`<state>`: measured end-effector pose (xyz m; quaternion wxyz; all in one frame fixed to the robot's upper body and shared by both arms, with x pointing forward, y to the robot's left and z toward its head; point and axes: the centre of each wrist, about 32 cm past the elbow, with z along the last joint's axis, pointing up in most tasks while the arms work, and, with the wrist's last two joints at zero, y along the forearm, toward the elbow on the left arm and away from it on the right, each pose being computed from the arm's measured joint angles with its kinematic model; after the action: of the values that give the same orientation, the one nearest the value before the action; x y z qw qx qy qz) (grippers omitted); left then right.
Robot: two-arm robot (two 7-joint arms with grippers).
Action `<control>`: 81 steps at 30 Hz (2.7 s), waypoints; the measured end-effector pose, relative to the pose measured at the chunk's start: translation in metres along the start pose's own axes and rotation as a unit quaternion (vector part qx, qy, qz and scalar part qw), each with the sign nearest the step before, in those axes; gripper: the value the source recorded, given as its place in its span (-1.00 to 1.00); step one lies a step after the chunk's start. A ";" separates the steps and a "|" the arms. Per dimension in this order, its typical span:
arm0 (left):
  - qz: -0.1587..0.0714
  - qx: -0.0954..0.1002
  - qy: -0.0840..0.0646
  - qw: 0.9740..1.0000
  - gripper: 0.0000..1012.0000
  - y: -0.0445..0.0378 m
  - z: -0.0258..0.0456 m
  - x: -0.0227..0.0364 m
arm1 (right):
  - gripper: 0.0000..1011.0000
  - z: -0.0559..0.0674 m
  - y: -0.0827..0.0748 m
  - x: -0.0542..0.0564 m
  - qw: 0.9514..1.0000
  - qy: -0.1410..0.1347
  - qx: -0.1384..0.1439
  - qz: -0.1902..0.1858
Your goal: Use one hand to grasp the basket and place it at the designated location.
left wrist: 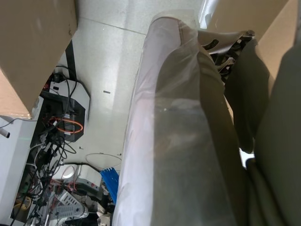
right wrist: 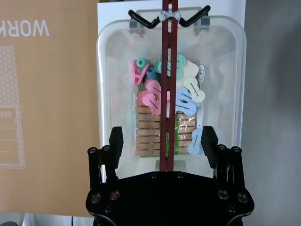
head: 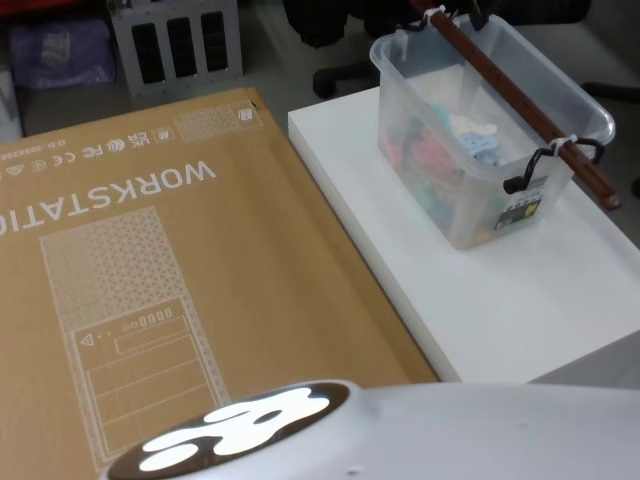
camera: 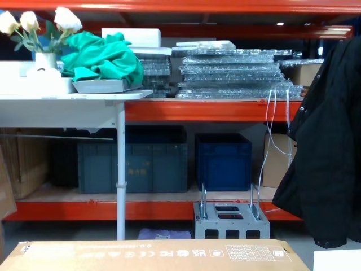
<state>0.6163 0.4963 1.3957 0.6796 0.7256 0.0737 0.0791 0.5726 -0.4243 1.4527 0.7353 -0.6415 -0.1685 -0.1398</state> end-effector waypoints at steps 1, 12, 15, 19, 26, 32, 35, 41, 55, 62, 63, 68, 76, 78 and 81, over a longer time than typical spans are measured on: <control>0.000 0.000 0.000 1.000 -1.00 0.0000 0.0000 0.0000 | 0.98 0.000 0.001 0.000 1.000 0.000 -0.001 0.002; 0.000 0.000 0.000 1.000 -1.00 0.0000 0.0000 0.0000 | 0.98 0.003 0.027 0.005 0.999 -0.002 -0.013 0.039; 0.000 0.000 0.000 1.000 -1.00 0.0000 0.0000 0.0000 | 0.98 0.004 0.031 0.005 0.999 -0.004 -0.014 0.045; 0.000 0.000 0.000 1.000 -1.00 0.0000 0.0000 0.0000 | 0.98 0.005 0.039 0.005 0.998 -0.005 -0.015 0.055; 0.000 0.000 0.000 1.000 -1.00 0.0000 0.0000 0.0000 | 0.98 0.008 0.054 0.008 0.997 -0.008 -0.020 0.071; 0.000 0.000 0.000 1.000 -1.00 0.0000 0.0000 0.0000 | 0.98 0.009 0.064 0.013 0.997 -0.007 -0.024 0.079; 0.000 0.000 0.000 1.000 -1.00 0.0000 -0.0001 0.0000 | 0.98 0.009 0.067 0.015 0.996 -0.007 -0.026 0.081; 0.000 0.000 0.000 1.000 -1.00 0.0000 0.0000 0.0000 | 0.98 0.009 0.076 0.019 0.996 -0.004 -0.029 0.088; 0.000 0.000 0.000 1.000 -1.00 0.0000 0.0000 0.0000 | 0.75 0.008 0.083 0.022 0.995 -0.002 -0.032 0.097; 0.000 0.000 0.000 1.000 -1.00 0.0000 0.0000 0.0000 | 0.39 0.007 0.082 0.023 0.995 0.000 -0.031 0.096; 0.000 0.000 0.000 1.000 -1.00 0.0000 0.0000 0.0000 | 0.32 0.007 0.082 0.023 0.995 0.000 -0.030 0.096; 0.000 0.000 0.000 1.000 -1.00 0.0000 0.0000 0.0000 | -0.01 0.005 0.082 0.022 0.995 0.001 -0.030 0.094; 0.000 0.000 0.000 1.000 -1.00 0.0000 0.0000 0.0000 | -0.52 0.004 0.080 0.022 0.995 0.003 -0.029 0.093; 0.000 0.000 0.000 1.000 -1.00 0.0000 0.0000 0.0000 | -0.53 0.003 0.080 0.021 0.995 0.004 -0.029 0.092; 0.000 0.000 0.000 1.000 -1.00 0.0000 0.0000 0.0000 | -0.53 0.002 0.079 0.021 0.995 0.005 -0.028 0.092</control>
<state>0.6163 0.4963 1.3958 0.6796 0.7256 0.0737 0.0792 0.6249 -0.4114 1.3911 0.7277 -0.6737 -0.1015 -0.0792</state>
